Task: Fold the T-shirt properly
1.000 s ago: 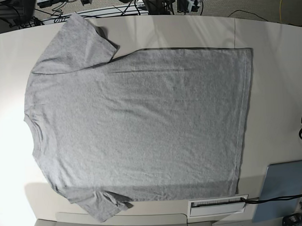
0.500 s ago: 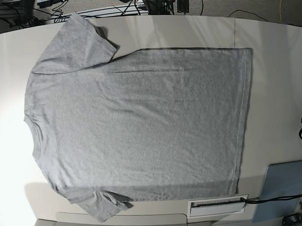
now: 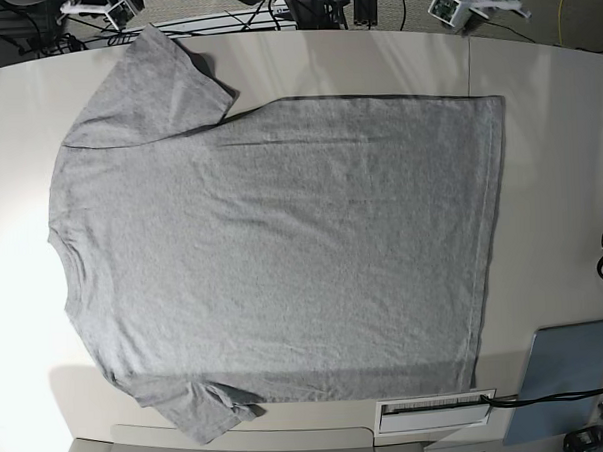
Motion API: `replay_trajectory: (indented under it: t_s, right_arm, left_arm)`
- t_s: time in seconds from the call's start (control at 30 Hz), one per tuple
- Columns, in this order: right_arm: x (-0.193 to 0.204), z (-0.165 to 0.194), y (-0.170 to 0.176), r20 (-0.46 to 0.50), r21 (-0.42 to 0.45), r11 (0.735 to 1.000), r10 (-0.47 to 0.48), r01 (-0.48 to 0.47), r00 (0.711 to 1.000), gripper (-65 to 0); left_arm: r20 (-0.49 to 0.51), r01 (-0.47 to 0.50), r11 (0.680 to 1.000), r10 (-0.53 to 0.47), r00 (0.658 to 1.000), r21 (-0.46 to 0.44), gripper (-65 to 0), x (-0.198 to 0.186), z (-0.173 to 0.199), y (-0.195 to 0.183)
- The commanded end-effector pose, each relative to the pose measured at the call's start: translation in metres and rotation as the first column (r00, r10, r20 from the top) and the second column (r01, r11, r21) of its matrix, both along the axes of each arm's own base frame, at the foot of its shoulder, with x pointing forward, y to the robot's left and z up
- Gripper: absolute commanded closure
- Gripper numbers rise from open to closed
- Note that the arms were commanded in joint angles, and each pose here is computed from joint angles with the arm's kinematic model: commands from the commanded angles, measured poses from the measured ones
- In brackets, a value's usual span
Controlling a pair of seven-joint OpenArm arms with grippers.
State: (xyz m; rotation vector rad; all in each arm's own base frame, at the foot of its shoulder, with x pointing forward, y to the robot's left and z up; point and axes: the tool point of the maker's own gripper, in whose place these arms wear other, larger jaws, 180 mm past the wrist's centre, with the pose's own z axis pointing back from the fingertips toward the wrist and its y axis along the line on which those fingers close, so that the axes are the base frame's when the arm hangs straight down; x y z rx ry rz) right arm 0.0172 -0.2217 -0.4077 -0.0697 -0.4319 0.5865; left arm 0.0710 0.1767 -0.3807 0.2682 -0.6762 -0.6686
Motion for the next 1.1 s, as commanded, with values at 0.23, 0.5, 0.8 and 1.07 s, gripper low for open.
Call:
replay_trajectory:
  t_s: [0.23,0.5,0.8,1.07]
  right_arm:
    - [0.047,0.049,0.01,0.174,-0.14,0.982,0.15,-0.127,0.973,-14.2]
    - [0.057,0.06,0.01,0.201,-0.205,0.965,0.204,-0.162,0.958,-14.3]
    - [0.056,0.061,-0.008,0.189,-0.264,0.961,0.137,-0.085,0.972,-29.2]
    - [0.08,0.07,-0.014,0.246,-0.354,0.929,0.204,-0.108,0.948,-30.3]
  left_arm:
    - [0.048,0.292,0.938,-0.305,0.951,0.187,-17.7,0.035,0.023,-0.006]
    - [0.021,0.418,0.887,-0.43,0.902,0.198,-23.4,0.077,0.01,-0.011]
    - [-0.12,0.483,0.832,-0.469,0.875,0.274,-26.5,0.083,-0.027,0.04]
    - [-0.099,0.494,0.825,-0.486,0.868,0.276,-26.5,0.103,-0.037,0.053]
